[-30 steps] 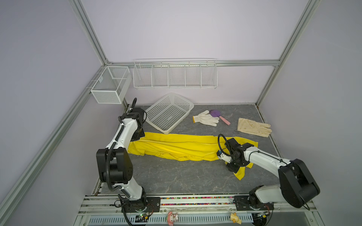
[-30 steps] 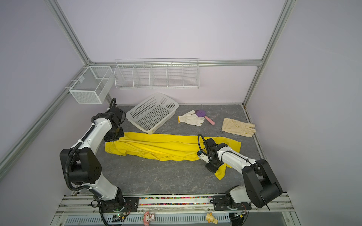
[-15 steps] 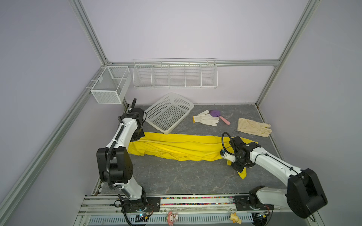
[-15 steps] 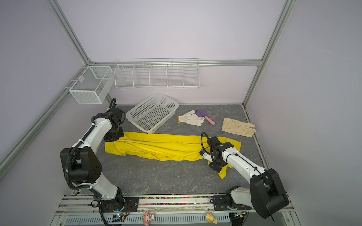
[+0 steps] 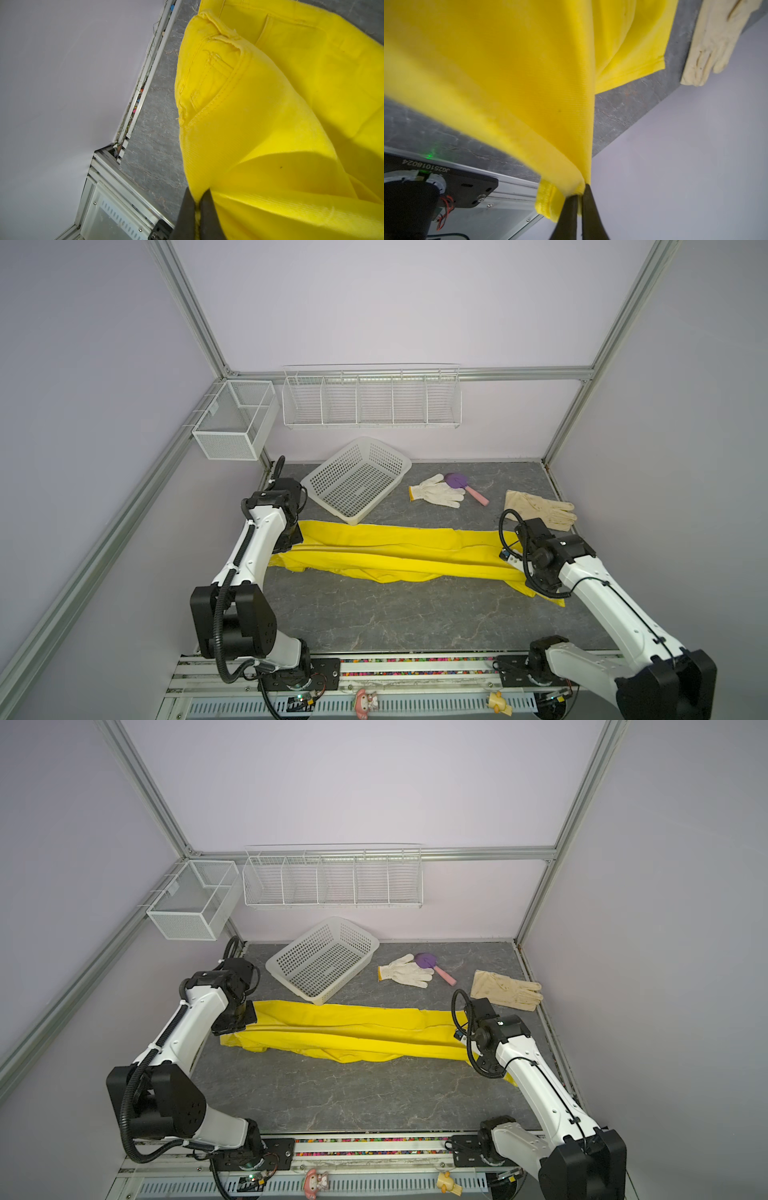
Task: Fold and stack the trousers
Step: Flatten out the trousers at the center of the table.
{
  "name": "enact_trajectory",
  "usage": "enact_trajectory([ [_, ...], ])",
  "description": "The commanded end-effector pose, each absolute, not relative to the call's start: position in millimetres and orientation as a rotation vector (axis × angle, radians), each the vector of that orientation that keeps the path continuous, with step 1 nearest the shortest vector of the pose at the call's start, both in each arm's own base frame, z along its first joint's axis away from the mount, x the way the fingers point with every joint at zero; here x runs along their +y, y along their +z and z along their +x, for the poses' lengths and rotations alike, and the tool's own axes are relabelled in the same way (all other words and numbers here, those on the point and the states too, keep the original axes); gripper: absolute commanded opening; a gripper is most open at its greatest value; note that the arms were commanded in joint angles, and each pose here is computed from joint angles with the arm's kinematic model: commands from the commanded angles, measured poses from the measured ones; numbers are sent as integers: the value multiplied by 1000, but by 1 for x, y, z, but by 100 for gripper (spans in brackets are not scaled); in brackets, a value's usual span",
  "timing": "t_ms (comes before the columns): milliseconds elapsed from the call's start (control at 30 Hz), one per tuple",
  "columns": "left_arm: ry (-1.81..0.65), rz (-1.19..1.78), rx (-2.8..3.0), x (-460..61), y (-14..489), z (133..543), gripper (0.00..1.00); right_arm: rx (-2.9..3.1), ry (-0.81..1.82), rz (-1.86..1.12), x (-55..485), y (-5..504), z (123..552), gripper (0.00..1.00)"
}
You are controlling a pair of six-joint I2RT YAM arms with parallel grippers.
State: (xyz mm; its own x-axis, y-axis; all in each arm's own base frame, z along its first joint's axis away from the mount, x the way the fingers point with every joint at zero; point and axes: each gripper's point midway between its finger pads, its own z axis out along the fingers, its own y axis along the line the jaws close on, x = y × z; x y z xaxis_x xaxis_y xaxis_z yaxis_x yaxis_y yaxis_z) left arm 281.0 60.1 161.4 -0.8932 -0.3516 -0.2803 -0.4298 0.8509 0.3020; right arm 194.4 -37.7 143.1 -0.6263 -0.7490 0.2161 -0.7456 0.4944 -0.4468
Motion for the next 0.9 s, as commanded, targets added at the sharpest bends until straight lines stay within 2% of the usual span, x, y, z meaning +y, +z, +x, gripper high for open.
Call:
enact_trajectory([
  [0, 645, -661, 2797, 75, 171, 257, 0, 2784, -960, -1341, -63, 160, 169, 7],
  [267, 388, -865, 2807, 48, 161, 224, 0, 2916, -813, -1389, -59, 146, 121, 11],
  [433, 278, -1061, 2746, 38, 142, 204, 0, 2933, -658, -1641, -43, 124, 95, 13],
  [633, 355, -1261, 2581, 63, 140, 185, 0, 2906, -592, -1801, -31, 110, 92, 15],
  [867, 405, -1381, 2552, 67, 120, 161, 0, 2878, -629, -1923, -30, 105, 92, 19],
])
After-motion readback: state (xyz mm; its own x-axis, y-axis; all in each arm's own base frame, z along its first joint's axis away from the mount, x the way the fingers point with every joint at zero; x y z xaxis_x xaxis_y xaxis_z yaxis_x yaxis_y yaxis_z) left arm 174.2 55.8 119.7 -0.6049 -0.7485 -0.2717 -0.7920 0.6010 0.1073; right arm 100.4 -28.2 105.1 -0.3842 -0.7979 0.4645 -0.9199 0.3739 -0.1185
